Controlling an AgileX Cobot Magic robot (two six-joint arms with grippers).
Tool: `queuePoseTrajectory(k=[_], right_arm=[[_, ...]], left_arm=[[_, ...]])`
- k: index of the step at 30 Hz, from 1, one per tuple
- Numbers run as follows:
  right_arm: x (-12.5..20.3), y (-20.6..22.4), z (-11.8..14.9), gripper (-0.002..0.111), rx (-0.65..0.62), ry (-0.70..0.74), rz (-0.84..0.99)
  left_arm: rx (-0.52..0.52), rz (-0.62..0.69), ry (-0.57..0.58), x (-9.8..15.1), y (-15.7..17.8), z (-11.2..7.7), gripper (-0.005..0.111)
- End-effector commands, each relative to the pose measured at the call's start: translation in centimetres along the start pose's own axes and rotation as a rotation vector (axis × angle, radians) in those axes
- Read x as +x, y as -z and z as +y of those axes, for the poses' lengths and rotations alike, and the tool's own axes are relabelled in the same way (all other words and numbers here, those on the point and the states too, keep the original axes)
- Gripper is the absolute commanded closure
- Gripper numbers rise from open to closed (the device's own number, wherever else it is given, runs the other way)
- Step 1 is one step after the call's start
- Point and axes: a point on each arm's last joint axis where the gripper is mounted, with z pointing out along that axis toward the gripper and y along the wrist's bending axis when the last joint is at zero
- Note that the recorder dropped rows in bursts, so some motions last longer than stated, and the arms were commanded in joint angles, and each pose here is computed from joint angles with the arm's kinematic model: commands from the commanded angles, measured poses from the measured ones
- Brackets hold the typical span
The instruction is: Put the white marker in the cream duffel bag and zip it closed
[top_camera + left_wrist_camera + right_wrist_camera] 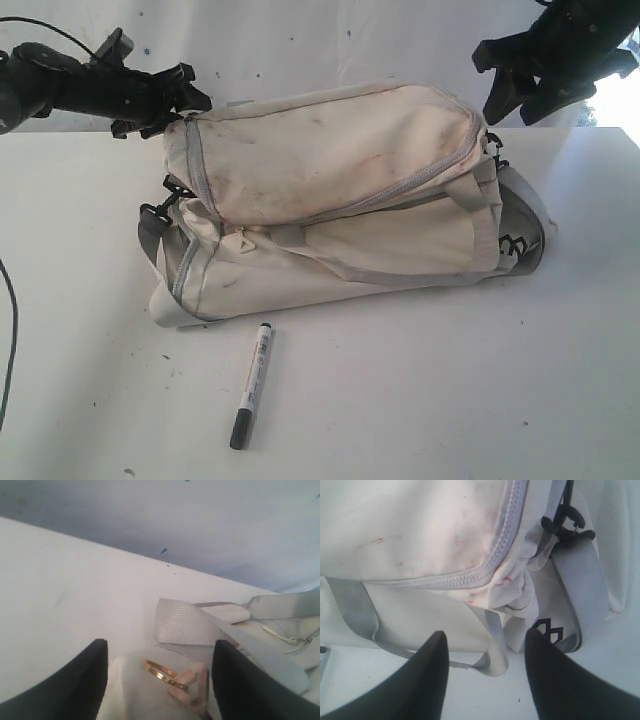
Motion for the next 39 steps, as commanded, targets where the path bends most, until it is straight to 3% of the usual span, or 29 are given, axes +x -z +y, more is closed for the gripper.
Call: queuePoseTrajectory(k=[1, 11, 13, 20, 24, 26, 33, 36, 39], right_arm=[[0.0, 0.6, 0.1, 0.064, 0.005, 0.002, -0.011], [0.0, 0.6, 0.1, 0.064, 0.005, 0.002, -0.011], [0.0, 0.6, 0.1, 0.064, 0.005, 0.002, -0.011], [0.0, 0.6, 0.1, 0.064, 0.005, 0.002, -0.011], [0.0, 0.6, 0.1, 0.064, 0.005, 0.002, -0.011], [0.0, 0.6, 0.1, 0.064, 0.005, 0.002, -0.011], [0.0, 0.6, 0.1, 0.064, 0.005, 0.002, -0.011], [0.0, 0.6, 0.1, 0.064, 0.005, 0.002, -0.011], [0.0, 0.6, 0.1, 0.064, 0.005, 0.002, -0.011]], left_arm=[[0.054, 0.031, 0.013, 0.4, -0.2, -0.8, 0.043], [0.068, 0.041, -0.082, 1.3, -1.3, -1.8, 0.046], [0.057, 0.020, -0.079, 1.1, -1.4, -1.8, 0.056], [0.057, -0.025, -0.058, 0.7, -1.4, -1.8, 0.107], [0.073, -0.054, -0.030, 0.4, -1.3, -2.0, 0.107], [0.076, -0.055, -0.073, 0.3, -1.2, -2.1, 0.107], [0.067, -0.082, -0.599, -1.3, 1.2, -4.8, 0.107], [0.025, -0.021, -0.707, -1.3, 1.9, -5.1, 0.107], [0.032, 0.003, -0.681, -1.3, 2.3, -5.4, 0.105]])
